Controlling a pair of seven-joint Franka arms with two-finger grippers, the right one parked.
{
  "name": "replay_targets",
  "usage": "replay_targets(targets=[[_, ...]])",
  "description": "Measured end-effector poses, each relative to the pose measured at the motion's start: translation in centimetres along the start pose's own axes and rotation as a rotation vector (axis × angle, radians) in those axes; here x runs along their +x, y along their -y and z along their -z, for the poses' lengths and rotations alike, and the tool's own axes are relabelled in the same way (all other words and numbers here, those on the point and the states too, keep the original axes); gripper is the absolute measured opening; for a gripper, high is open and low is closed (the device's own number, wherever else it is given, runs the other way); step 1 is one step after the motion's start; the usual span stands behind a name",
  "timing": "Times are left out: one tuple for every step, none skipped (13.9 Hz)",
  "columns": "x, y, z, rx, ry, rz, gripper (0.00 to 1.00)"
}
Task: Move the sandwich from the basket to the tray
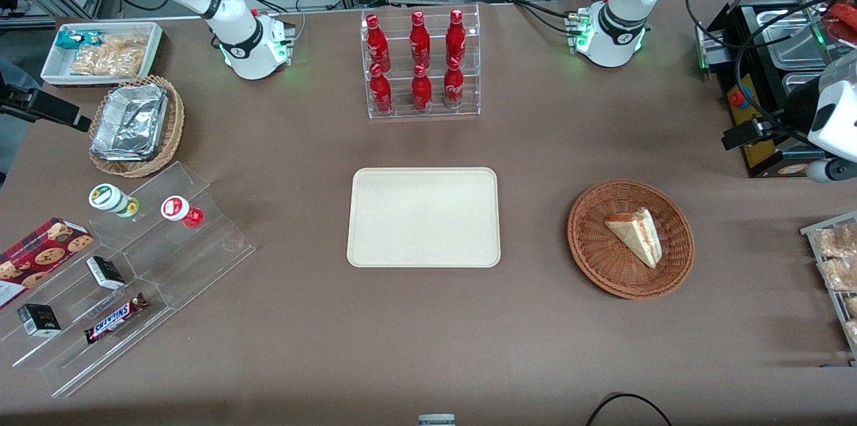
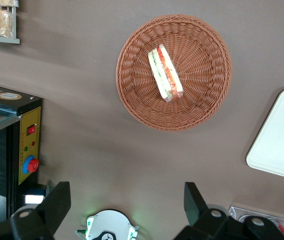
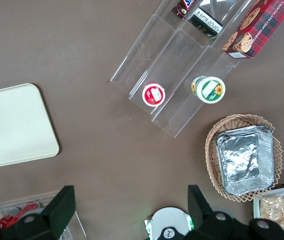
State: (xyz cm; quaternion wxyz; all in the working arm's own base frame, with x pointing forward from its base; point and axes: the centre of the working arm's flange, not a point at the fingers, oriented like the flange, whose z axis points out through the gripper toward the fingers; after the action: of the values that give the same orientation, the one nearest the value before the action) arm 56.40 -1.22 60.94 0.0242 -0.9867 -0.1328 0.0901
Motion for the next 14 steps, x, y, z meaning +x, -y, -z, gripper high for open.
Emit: replay_targets(targets=[[0.0, 0.1, 0.3, -0.002, -0.006, 0.003, 1.0], [0.0, 0.2, 0.5, -0.004, -0.011, 0.005, 1.0], [0.0, 0.4, 0.6, -0.005, -0.013, 0.008, 1.0], [0.1, 0.5, 0.5, -0.005, -0.012, 0.011, 1.0], [0.5, 0.7, 0.2, -0.007, -0.013, 0.015, 1.0], [1.2, 0.9, -0.5, -0.01, -0.015, 0.022, 1.0], [2.1, 1.2, -1.6, -0.011, -0.008, 0.029, 1.0], [3.2, 1.4, -3.5, -0.012, 0.005, 0.036, 1.0], [4.5, 1.3, -5.9, -0.01, 0.027, 0.049, 1.0], [5.7, 1.2, -8.5, -0.007, 0.051, 0.083, 1.0], [7.0, 1.2, -10.8, -0.004, 0.072, 0.133, 1.0], [8.2, 1.2, -12.8, -0.004, 0.083, 0.188, 1.0], [9.5, 0.9, -14.7, -0.007, 0.082, 0.26, 1.0], [10.7, 0.5, -16.6, -0.011, 0.078, 0.35, 1.0]])
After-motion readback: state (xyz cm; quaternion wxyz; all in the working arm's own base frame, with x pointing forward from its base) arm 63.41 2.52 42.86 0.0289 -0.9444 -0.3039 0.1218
